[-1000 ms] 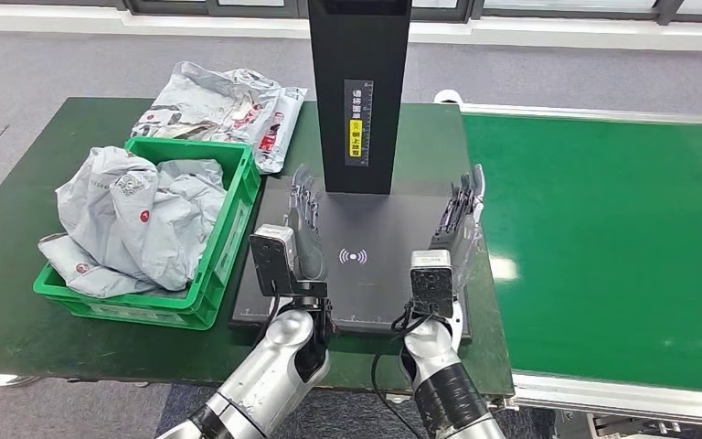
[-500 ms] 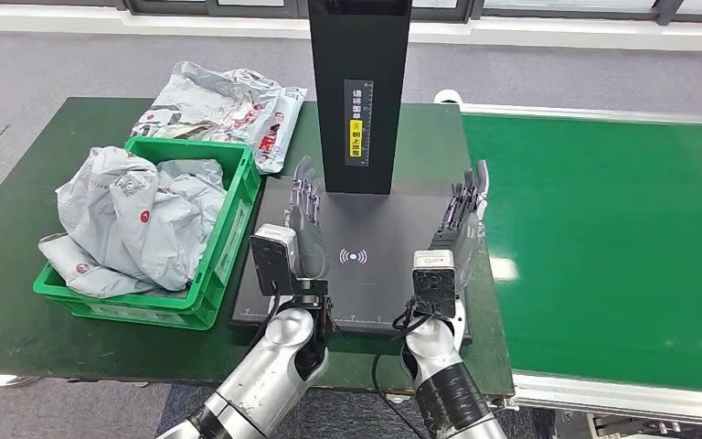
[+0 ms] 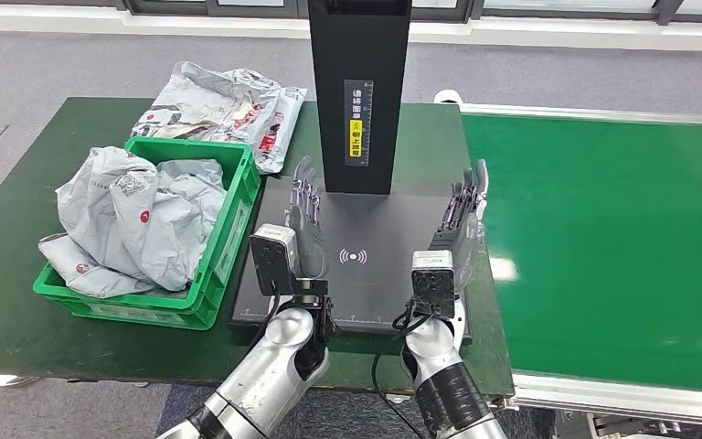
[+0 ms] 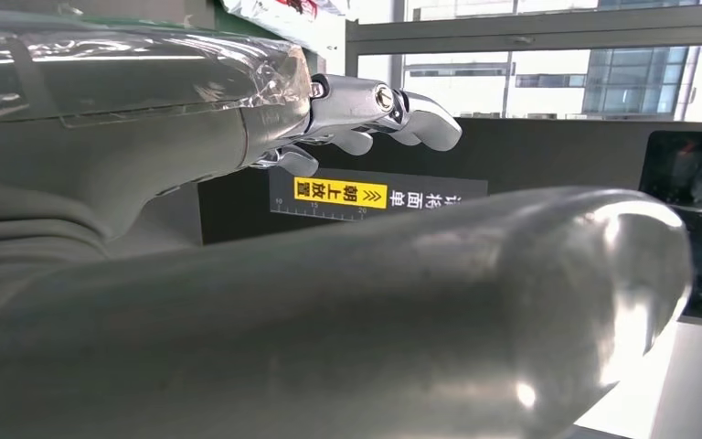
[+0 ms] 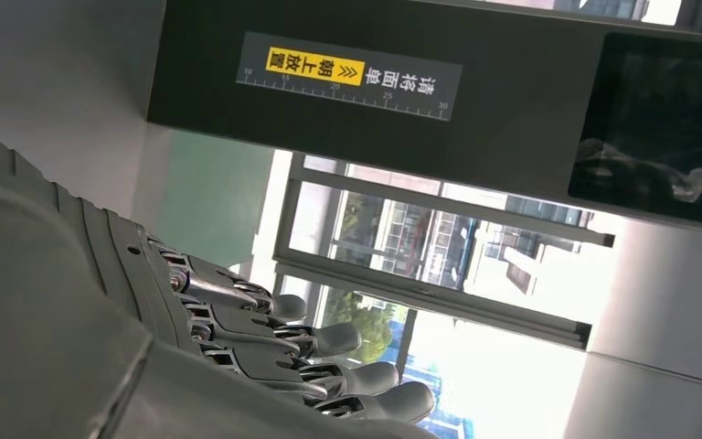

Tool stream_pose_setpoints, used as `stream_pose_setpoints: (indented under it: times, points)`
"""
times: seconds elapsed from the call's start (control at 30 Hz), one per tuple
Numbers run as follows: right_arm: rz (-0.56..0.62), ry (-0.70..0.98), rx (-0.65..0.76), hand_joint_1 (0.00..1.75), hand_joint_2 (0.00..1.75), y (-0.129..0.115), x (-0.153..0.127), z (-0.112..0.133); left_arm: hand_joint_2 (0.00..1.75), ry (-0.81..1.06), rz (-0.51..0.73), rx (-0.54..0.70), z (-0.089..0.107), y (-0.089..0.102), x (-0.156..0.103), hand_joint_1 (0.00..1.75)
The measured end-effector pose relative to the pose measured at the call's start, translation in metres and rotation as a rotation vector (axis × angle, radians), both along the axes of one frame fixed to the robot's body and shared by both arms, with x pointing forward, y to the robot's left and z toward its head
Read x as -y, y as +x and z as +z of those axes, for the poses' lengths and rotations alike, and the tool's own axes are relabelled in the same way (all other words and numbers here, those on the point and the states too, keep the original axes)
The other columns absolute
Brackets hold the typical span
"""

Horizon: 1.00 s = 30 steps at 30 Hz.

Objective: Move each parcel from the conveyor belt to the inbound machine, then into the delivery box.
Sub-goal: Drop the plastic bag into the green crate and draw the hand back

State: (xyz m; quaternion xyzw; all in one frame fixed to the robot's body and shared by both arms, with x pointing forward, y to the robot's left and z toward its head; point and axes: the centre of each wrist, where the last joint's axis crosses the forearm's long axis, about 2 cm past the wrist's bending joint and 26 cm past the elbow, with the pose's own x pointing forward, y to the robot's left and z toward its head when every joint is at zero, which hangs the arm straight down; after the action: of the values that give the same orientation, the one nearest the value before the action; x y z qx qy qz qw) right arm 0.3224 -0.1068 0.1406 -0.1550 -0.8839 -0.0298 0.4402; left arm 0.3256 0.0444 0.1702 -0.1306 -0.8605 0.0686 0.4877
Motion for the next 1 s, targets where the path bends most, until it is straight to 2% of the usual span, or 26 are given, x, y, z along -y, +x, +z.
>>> stream_pose_setpoints:
  times: [0.53,1.0]
  points:
    - [-0.008,0.045,-0.013,0.0,0.0,0.007,0.0,0.004,0.0,0.03,0.008,0.018,0.002,0.004,0.0,0.0]
    - [0.063,0.112,-0.049,0.0,0.0,0.03,-0.022,0.021,0.0,0.066,0.117,0.05,0.005,0.014,-0.02,0.0]
